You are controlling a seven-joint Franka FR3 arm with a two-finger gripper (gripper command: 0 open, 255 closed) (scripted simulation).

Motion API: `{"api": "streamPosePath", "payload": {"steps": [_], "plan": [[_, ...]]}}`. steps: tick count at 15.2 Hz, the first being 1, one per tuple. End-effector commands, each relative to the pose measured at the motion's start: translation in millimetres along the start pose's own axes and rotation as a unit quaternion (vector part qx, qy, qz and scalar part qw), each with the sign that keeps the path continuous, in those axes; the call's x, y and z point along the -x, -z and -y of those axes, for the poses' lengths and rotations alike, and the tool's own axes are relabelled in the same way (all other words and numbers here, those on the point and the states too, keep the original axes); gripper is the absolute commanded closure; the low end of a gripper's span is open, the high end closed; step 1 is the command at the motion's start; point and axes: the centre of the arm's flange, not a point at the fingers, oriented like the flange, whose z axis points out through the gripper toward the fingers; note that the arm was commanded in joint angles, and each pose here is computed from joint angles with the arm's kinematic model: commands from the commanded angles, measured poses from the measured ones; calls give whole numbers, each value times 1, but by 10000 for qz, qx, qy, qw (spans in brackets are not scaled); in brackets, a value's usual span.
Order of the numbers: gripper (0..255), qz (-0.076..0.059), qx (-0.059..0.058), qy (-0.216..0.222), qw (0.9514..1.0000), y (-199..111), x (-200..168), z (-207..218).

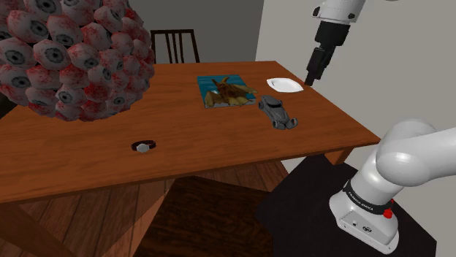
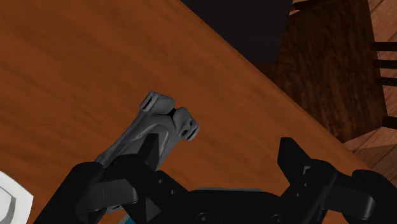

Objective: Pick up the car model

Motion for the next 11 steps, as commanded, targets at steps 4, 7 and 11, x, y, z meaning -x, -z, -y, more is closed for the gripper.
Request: {"api": "streamPosePath", "payload": {"steps": [4, 7, 11], "plan": [[0, -99, 168, -743, 9970, -35, -5, -11], [0, -197, 334, -1482, 9882, -70, -10, -24], [0, -327, 553, -2453, 9673, -115, -13, -44]]}}
